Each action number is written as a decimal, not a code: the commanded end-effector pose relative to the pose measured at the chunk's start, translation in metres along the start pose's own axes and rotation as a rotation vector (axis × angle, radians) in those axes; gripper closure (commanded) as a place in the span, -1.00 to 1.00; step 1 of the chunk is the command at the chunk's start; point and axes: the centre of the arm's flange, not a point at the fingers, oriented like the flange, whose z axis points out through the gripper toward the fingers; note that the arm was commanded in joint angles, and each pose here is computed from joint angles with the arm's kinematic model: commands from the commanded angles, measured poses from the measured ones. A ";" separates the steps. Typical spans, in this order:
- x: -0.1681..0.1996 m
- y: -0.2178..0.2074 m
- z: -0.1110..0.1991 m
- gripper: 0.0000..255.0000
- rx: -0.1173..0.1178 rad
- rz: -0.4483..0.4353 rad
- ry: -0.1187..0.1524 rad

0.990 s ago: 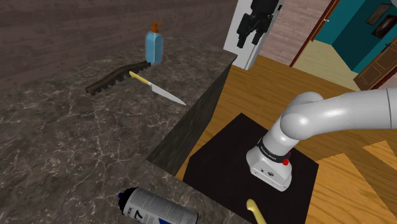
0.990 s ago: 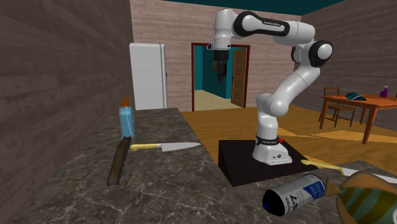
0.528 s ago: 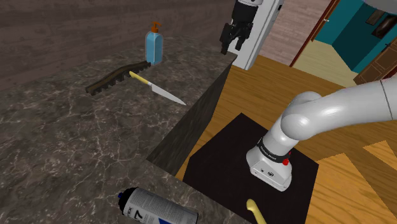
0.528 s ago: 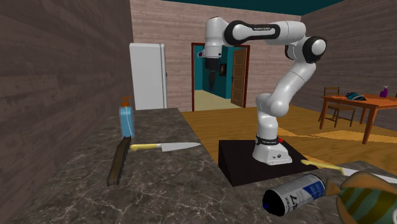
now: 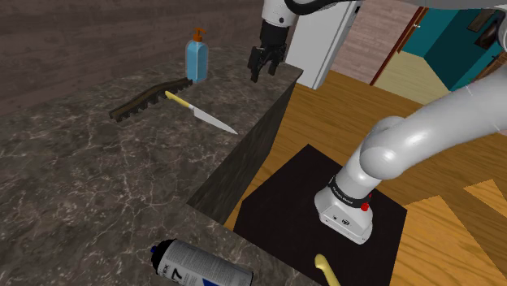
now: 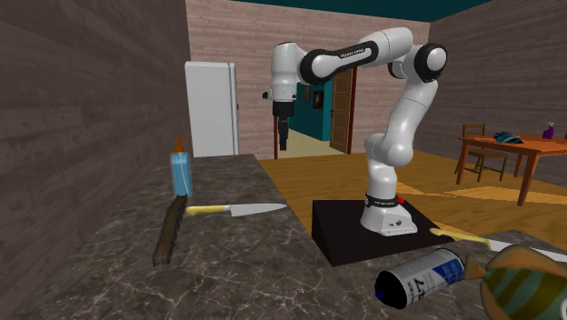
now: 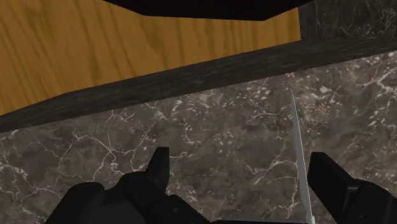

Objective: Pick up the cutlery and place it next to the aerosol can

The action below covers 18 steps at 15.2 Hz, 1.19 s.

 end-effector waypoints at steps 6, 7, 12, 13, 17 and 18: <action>0.059 -0.045 0.055 -1.00 0.013 -0.091 0.003; 0.067 -0.051 0.062 -1.00 0.015 -0.104 0.003; 0.106 -0.086 0.101 -1.00 0.023 -0.168 0.004; 0.114 -0.093 0.109 -1.00 0.025 -0.181 0.004; 0.143 -0.123 0.140 -1.00 0.032 -0.232 0.005; 0.149 -0.130 0.146 -1.00 0.033 -0.242 0.005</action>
